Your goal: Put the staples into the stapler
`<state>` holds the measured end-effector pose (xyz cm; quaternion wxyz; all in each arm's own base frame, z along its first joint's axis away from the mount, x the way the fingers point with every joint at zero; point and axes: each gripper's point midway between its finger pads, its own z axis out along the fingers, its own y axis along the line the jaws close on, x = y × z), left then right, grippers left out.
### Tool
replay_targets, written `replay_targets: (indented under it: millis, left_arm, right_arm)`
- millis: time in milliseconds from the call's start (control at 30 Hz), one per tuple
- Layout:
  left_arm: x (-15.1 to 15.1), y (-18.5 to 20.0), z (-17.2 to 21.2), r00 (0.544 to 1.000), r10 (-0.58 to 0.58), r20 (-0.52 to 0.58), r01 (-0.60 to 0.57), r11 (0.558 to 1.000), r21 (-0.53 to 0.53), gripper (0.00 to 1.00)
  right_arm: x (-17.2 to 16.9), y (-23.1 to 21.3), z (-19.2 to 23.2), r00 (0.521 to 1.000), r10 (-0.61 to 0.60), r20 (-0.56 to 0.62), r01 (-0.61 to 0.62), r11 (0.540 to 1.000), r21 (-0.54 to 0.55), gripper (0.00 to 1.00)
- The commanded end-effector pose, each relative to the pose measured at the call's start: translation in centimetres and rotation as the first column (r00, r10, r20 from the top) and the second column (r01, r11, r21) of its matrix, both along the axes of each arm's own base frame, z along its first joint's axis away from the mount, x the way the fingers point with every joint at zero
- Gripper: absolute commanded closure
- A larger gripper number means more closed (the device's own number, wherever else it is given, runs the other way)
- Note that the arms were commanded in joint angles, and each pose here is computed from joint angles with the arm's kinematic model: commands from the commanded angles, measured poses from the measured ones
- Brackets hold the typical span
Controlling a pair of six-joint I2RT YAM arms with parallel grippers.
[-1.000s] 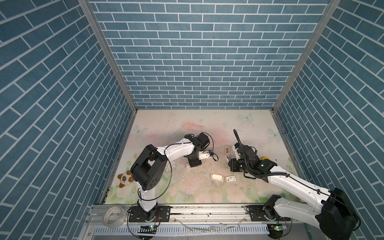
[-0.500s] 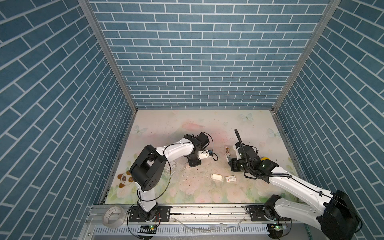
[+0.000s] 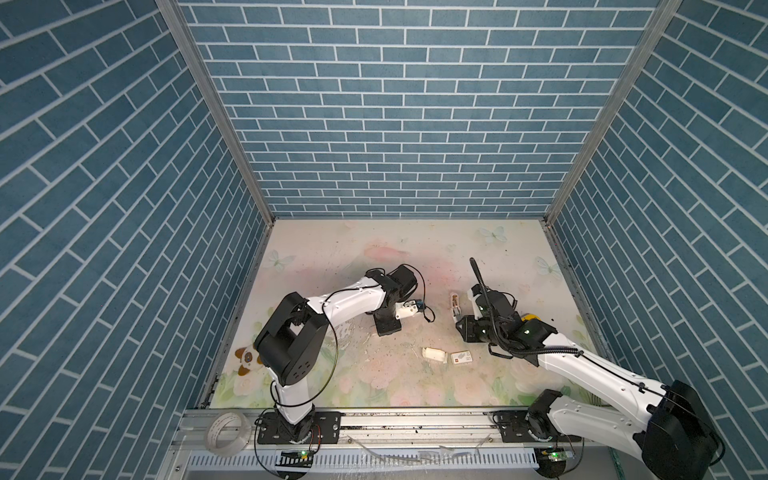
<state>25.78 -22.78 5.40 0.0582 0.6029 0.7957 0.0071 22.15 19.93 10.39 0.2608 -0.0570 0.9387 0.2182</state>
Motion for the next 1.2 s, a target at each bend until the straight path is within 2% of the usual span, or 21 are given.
replay_targets:
  millis: [0, 167, 400, 800, 1000, 1167]
  left_arm:
    - [-0.2, 0.0, 1.5, 1.000, -0.016, 0.015, 0.016, 1.000, -0.027, 0.43]
    - [-0.3, -0.5, 3.0, 0.999, -0.038, 0.016, 0.039, 0.998, -0.058, 0.40]
    - [-1.4, -1.2, 6.0, 0.998, -0.065, 0.006, 0.065, 0.988, -0.142, 0.36]
    - [-3.0, -1.3, 9.7, 0.993, -0.120, -0.023, 0.110, 0.962, -0.248, 0.27]
    - [-3.0, -1.5, 10.0, 0.993, -0.117, -0.028, 0.105, 0.958, -0.266, 0.26]
    - [-3.1, -1.0, 9.6, 0.994, -0.099, -0.038, 0.086, 0.963, -0.256, 0.26]
  right_arm:
    - [0.7, -1.3, -0.2, 0.998, -0.020, 0.051, 0.023, 0.997, -0.068, 0.64]
    - [1.8, -1.9, -0.9, 0.993, -0.025, 0.116, 0.037, 0.994, -0.105, 0.50]
    - [4.4, -1.9, -1.9, 0.984, 0.027, 0.177, 0.005, 0.984, -0.180, 0.43]
    - [6.7, 0.5, -4.0, 0.981, 0.155, 0.120, -0.136, 0.979, -0.149, 0.42]
    - [8.0, 0.8, -5.9, 0.982, 0.172, 0.076, -0.154, 0.969, -0.195, 0.43]
    - [8.9, 0.2, -6.4, 0.985, 0.146, 0.091, -0.121, 0.965, -0.234, 0.44]
